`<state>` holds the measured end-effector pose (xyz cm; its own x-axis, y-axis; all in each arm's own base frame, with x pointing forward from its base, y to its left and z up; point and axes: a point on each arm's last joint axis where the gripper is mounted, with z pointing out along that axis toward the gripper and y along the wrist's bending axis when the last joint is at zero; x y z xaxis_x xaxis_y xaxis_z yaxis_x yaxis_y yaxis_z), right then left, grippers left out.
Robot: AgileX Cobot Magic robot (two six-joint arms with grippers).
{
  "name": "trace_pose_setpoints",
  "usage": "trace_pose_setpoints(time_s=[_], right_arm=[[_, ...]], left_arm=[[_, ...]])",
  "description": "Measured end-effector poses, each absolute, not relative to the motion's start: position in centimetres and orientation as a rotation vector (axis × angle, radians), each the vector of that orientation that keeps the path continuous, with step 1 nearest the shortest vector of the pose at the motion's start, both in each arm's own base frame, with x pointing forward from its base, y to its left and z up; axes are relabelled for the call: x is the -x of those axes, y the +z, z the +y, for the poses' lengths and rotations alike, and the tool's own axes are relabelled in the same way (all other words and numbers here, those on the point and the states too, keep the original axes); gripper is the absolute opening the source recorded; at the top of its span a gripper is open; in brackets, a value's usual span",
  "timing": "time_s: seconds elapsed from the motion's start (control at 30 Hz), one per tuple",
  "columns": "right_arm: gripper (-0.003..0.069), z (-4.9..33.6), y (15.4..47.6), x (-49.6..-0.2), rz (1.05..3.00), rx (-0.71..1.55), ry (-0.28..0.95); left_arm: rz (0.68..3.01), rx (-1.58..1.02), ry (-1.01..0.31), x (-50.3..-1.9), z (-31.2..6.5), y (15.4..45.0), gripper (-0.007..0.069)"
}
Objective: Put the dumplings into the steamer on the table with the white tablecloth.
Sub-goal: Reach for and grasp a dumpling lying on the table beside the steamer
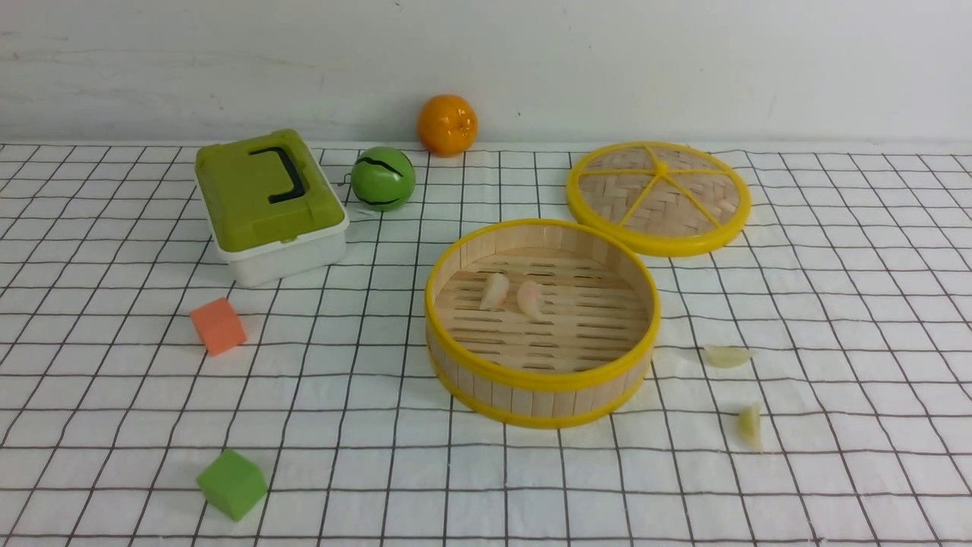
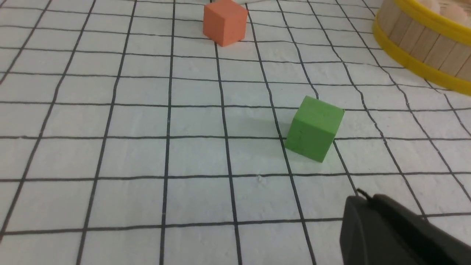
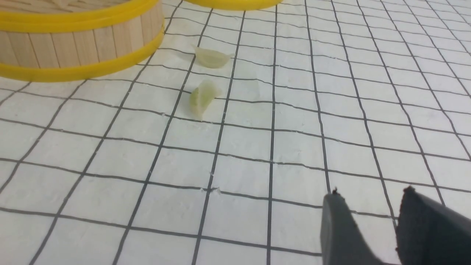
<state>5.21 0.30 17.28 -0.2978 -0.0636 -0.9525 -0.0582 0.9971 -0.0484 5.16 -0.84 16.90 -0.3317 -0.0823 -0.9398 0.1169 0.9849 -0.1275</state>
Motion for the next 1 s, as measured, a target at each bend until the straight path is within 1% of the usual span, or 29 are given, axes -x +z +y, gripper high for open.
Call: trace_pose_setpoints(time_s=[0.67,0.8,0.83,0.87,1.0], right_arm=[[0.0240,0.3,17.3,-5.2,1.874,0.093,-0.014],[0.0240,0.2,17.4,-5.3,1.847,0.109,-0.043],[0.0240,0.2,17.7,-5.4,1.796,0.105,-0.045],[0.0240,0.2,17.8,-5.5,1.786,0.104,-0.046],[0.0240,0.1,20.8,-5.6,1.456,0.081,-0.057]], left_arm=[[1.898,-0.032,-0.196,-5.2,-0.8,16.9,-0.0005],[1.898,-0.032,-0.196,-5.2,-0.8,16.9,-0.0001],[1.898,-0.032,-0.196,-5.2,-0.8,16.9,0.0000],[1.898,-0.032,-0.196,-5.2,-0.8,16.9,0.0000],[1.898,-0.032,-0.196,-5.2,-0.8,16.9,0.0003]])
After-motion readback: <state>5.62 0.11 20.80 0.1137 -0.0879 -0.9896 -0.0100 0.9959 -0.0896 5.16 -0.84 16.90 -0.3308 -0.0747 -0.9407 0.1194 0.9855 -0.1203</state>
